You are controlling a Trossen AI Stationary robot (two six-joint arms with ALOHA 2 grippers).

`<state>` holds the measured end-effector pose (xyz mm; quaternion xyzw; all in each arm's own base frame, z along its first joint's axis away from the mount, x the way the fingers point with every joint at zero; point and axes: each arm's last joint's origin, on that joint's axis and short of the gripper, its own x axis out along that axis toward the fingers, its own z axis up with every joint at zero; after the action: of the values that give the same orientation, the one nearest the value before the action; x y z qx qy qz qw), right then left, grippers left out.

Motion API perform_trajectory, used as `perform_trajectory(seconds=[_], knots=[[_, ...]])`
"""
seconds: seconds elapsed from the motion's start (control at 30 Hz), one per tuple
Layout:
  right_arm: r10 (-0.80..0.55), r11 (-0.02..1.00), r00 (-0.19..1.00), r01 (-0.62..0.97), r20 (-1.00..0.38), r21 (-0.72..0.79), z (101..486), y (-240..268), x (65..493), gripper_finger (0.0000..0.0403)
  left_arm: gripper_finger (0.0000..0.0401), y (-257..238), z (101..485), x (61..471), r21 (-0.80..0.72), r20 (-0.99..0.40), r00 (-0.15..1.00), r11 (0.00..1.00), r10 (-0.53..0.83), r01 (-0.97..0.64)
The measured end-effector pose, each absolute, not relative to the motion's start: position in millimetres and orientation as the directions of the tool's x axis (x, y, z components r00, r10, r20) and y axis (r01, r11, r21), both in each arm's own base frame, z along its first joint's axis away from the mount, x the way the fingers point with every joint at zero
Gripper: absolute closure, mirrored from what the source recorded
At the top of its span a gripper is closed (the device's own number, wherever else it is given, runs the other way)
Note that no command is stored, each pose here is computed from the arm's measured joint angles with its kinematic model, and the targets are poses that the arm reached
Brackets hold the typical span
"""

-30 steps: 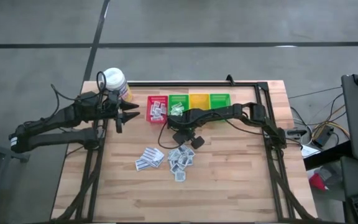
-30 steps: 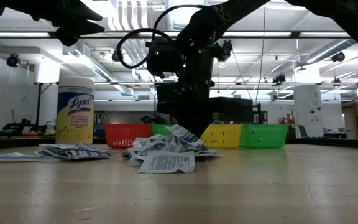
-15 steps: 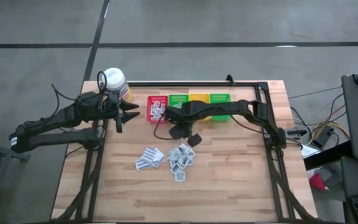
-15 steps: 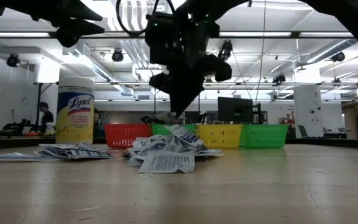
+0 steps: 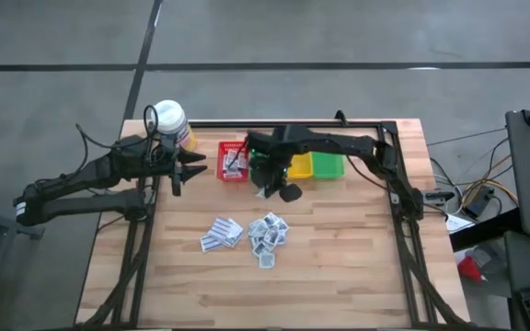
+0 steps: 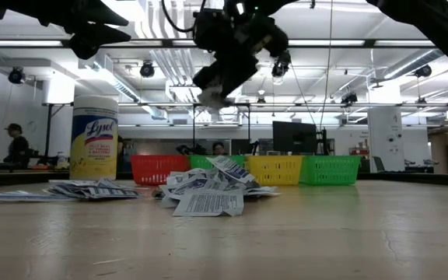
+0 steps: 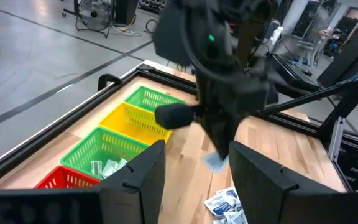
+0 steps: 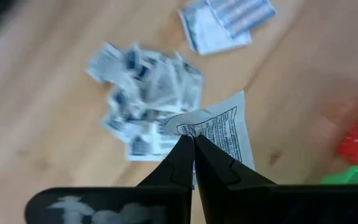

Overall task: Pick & Place First Aid Supplies
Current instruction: Put the alcohol pad into the yellow bin

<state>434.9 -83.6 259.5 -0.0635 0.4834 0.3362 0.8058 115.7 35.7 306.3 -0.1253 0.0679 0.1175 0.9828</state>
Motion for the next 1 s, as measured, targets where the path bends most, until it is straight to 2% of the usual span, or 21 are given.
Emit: perform_trajectory(seconds=[0.27,0.43,0.6,0.73,0.87,1.0], knots=[[0.734,0.656,0.329,-0.568,-0.594,0.496,280,-119,413,0.0395,0.0227,36,306,116,-0.23,-0.162,0.963,0.941,0.214,-0.248],[0.781,0.622,0.372,-0.539,-0.501,0.568,283,-142,402,0.0395,0.0227,36,306,116,-0.23,-0.163,0.963,0.941,0.214,-0.248],[0.758,0.651,0.402,-0.502,-0.513,0.569,283,-160,395,0.0394,0.0227,36,306,116,-0.229,-0.163,0.963,0.941,0.214,-0.248],[0.641,0.765,0.383,-0.395,-0.666,0.509,279,-175,388,0.0394,0.0227,36,306,117,-0.23,-0.169,0.962,0.941,0.214,-0.249],[0.367,0.922,0.277,-0.232,-0.888,0.309,272,-189,383,0.0394,0.0227,37,304,119,-0.231,-0.18,0.96,0.94,0.213,-0.252],[0.148,0.983,0.19,-0.138,-0.971,0.123,269,-203,378,0.0394,0.0227,38,303,122,-0.231,-0.192,0.958,0.939,0.212,-0.254]])
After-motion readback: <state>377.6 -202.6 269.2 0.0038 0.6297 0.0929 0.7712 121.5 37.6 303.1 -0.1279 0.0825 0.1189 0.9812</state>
